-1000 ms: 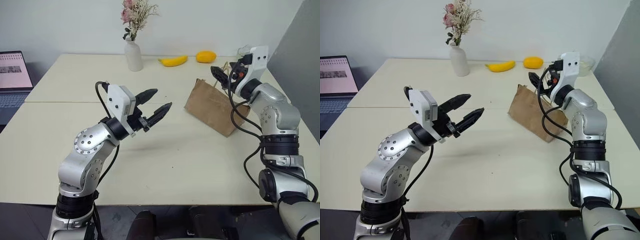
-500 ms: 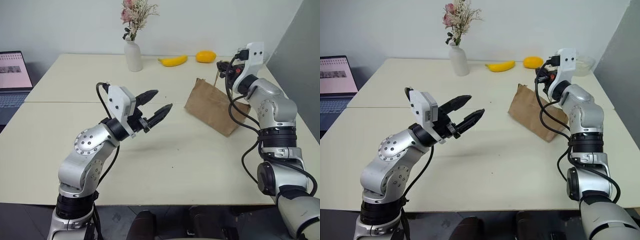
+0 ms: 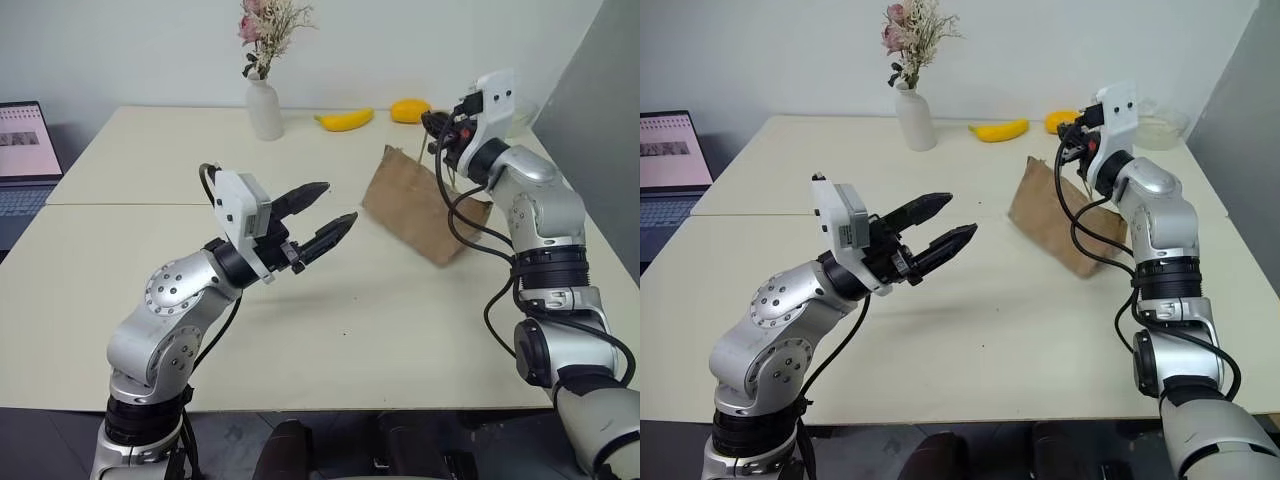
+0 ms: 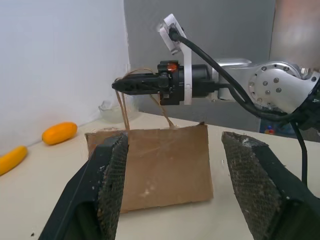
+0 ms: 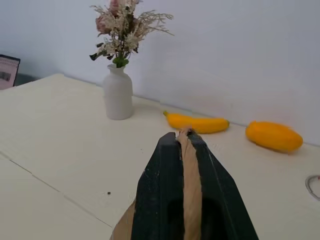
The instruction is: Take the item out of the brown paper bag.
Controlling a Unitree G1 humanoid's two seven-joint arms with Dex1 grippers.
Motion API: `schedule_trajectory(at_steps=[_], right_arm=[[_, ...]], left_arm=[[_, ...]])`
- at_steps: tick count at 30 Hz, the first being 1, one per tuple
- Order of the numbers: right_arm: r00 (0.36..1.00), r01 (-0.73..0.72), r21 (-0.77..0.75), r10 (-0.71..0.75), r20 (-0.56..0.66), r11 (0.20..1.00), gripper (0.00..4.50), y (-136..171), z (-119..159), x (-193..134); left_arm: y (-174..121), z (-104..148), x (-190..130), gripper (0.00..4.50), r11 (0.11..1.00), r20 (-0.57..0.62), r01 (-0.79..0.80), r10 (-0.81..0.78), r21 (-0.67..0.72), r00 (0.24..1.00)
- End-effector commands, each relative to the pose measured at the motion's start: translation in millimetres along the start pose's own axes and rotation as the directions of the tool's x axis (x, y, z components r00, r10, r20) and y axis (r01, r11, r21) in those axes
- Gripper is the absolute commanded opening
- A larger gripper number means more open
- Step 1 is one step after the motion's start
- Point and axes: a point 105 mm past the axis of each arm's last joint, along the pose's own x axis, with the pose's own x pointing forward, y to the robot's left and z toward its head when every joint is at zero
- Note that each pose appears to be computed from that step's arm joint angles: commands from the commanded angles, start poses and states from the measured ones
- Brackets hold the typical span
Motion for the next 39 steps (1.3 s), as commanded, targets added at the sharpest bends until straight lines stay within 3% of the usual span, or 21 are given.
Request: schedule_trajectory(at_steps=[1,12,21,29,39], right_arm=[[0.985,-0.076,-0.119,0.093,0.143,0.990,0.05,15,54,8],[0.914,-0.332,-0.286,0.382,0.140,0.899,0.05,75,64,48],[0.838,-0.450,-0.435,0.538,0.096,0.780,0.05,121,66,67],[0.800,-0.471,-0.553,0.597,0.061,0.687,0.05,152,60,73],[0.793,-0.451,-0.672,0.610,0.001,0.588,0.05,168,54,76]], left_arm=[[4,4,-10,3.11,0.998,0.006,-0.061,0.061,0.029,0.998],[11,-21,-43,3.11,0.976,-0.089,-0.218,0.218,0.006,0.972],[6,-24,-51,3.11,0.964,-0.103,-0.265,0.265,0.013,0.959],[8,-22,-48,3.11,0.960,-0.093,-0.278,0.279,0.028,0.956],[8,-23,-46,3.11,0.963,-0.087,-0.268,0.270,0.040,0.959]])
